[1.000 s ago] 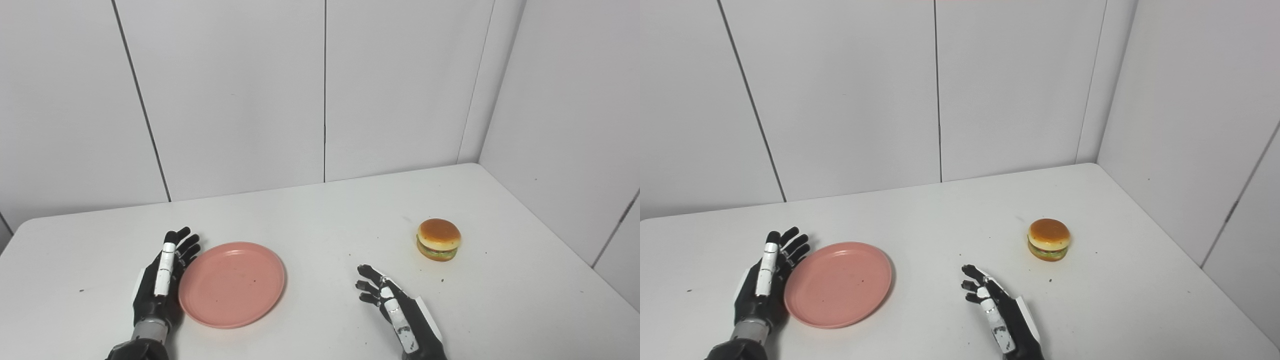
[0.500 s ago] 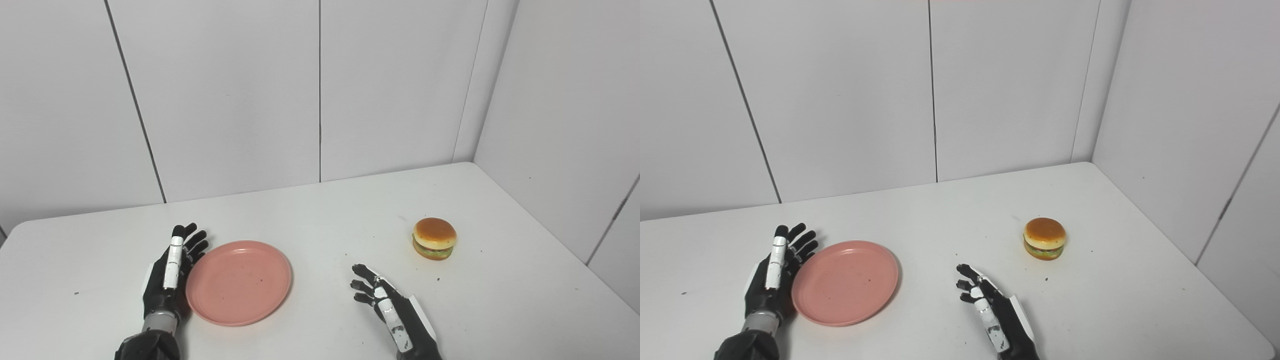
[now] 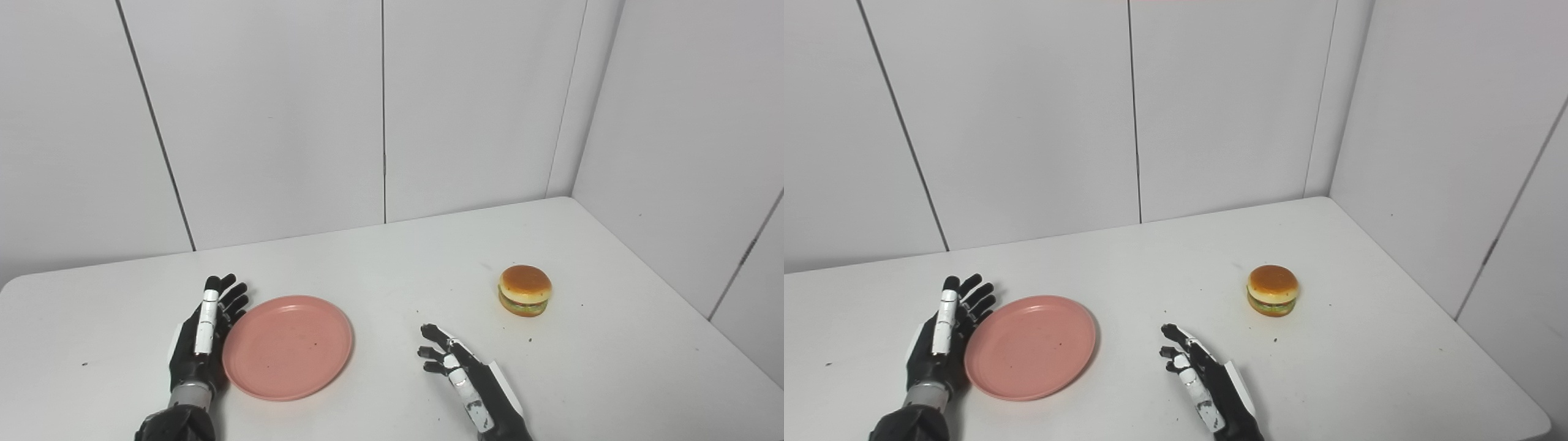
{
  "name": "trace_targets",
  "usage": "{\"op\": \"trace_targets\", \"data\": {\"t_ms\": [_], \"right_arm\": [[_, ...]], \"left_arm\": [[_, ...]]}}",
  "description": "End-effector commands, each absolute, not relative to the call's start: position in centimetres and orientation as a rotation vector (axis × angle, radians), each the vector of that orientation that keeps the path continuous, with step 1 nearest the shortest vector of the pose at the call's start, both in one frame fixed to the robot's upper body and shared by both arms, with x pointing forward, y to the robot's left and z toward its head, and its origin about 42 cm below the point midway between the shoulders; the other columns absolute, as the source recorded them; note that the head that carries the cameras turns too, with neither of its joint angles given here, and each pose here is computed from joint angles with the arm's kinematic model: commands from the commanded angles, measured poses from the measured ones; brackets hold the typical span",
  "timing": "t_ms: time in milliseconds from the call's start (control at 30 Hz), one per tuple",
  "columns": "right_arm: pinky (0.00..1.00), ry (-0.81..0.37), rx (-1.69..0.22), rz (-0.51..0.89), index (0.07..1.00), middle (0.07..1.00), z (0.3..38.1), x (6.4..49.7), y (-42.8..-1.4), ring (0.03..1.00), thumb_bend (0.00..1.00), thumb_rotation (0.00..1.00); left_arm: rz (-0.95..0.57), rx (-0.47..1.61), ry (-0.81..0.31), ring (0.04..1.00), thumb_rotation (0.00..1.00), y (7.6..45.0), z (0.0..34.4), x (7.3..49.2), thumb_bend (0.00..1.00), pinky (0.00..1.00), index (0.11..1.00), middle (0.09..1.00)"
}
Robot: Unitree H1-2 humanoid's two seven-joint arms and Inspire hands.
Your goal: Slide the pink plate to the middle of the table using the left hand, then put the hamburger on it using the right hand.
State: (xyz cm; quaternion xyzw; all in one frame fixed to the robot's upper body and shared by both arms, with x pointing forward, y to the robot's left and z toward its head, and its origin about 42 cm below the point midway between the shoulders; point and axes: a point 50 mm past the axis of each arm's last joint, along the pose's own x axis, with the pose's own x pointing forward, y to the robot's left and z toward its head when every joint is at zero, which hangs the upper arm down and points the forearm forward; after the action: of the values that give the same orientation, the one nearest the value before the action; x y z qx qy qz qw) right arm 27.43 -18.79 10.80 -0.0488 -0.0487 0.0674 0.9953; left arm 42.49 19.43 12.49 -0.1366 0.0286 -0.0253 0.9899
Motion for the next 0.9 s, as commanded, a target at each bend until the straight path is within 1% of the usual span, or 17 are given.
{"op": "trace_targets", "data": {"t_ms": [0,33,100,167,200,267,333,400,533,633,700,767,867], "right_arm": [[0.73,-0.128,-0.137,0.153,0.843,0.87,10.7,27.4,-17.4,0.804,0.77,0.99],[0.71,-0.141,-0.161,0.143,0.834,0.856,11.0,27.4,-17.6,0.794,0.75,0.99],[0.7,-0.193,-0.219,0.122,0.819,0.838,12.3,27.5,-18.0,0.784,0.76,0.99],[0.69,-0.236,-0.256,0.106,0.802,0.82,13.4,27.7,-18.2,0.778,0.8,1.0],[0.67,-0.253,-0.268,0.101,0.786,0.805,13.8,27.8,-18.3,0.77,0.84,1.0],[0.66,-0.284,-0.288,0.089,0.775,0.794,14.8,27.9,-18.4,0.764,0.87,1.0],[0.67,-0.312,-0.315,0.078,0.776,0.798,15.8,28.0,-18.6,0.77,0.89,0.98],[0.67,-0.339,-0.376,0.067,0.778,0.802,16.8,28.1,-18.9,0.776,0.89,0.98],[0.71,-0.391,-0.504,0.049,0.783,0.788,19.2,28.5,-19.7,0.771,0.85,0.96],[0.68,-0.437,-0.597,0.04,0.781,0.792,20.9,29.0,-20.3,0.761,0.82,0.95],[0.66,-0.452,-0.632,0.032,0.78,0.792,21.7,29.3,-20.7,0.752,0.82,0.94],[0.66,-0.464,-0.731,0.009,0.78,0.796,23.0,30.0,-21.3,0.756,0.82,0.95],[0.63,-0.482,-0.885,-0.018,0.783,0.812,24.4,30.7,-22.0,0.761,0.84,0.96]], "left_arm": [[-0.079,-0.27,0.035,0.874,0.81,18.8,13.4,43.3,0.82,0.91,0.808,0.83],[-0.082,-0.271,0.036,0.875,0.81,18.7,13.3,43.2,0.82,0.91,0.811,0.831],[-0.085,-0.271,0.043,0.874,0.82,18.7,13.2,43.3,0.82,0.91,0.814,0.83],[-0.086,-0.271,0.047,0.872,0.82,18.6,13.1,43.4,0.82,0.92,0.811,0.83],[-0.087,-0.271,0.047,0.87,0.82,18.6,13.0,43.5,0.81,0.92,0.811,0.833],[-0.088,-0.269,0.049,0.867,0.83,18.6,12.9,43.5,0.81,0.91,0.81,0.833],[-0.088,-0.273,0.054,0.868,0.82,18.4,12.7,43.6,0.81,0.91,0.805,0.831],[-0.092,-0.275,0.057,0.867,0.82,18.3,12.6,43.6,0.81,0.91,0.803,0.827],[-0.097,-0.273,0.061,0.867,0.82,18.0,12.4,43.7,0.81,0.9,0.804,0.821],[-0.102,-0.269,0.062,0.868,0.83,17.8,12.5,43.7,0.81,0.9,0.805,0.825],[-0.105,-0.268,0.06,0.868,0.83,17.8,12.5,43.7,0.8,0.9,0.811,0.829],[-0.101,-0.272,0.063,0.868,0.82,17.8,12.4,43.7,0.8,0.91,0.812,0.828],[-0.101,-0.274,0.064,0.869,0.82,17.9,12.4,43.8,0.81,0.92,0.813,0.827]]}}
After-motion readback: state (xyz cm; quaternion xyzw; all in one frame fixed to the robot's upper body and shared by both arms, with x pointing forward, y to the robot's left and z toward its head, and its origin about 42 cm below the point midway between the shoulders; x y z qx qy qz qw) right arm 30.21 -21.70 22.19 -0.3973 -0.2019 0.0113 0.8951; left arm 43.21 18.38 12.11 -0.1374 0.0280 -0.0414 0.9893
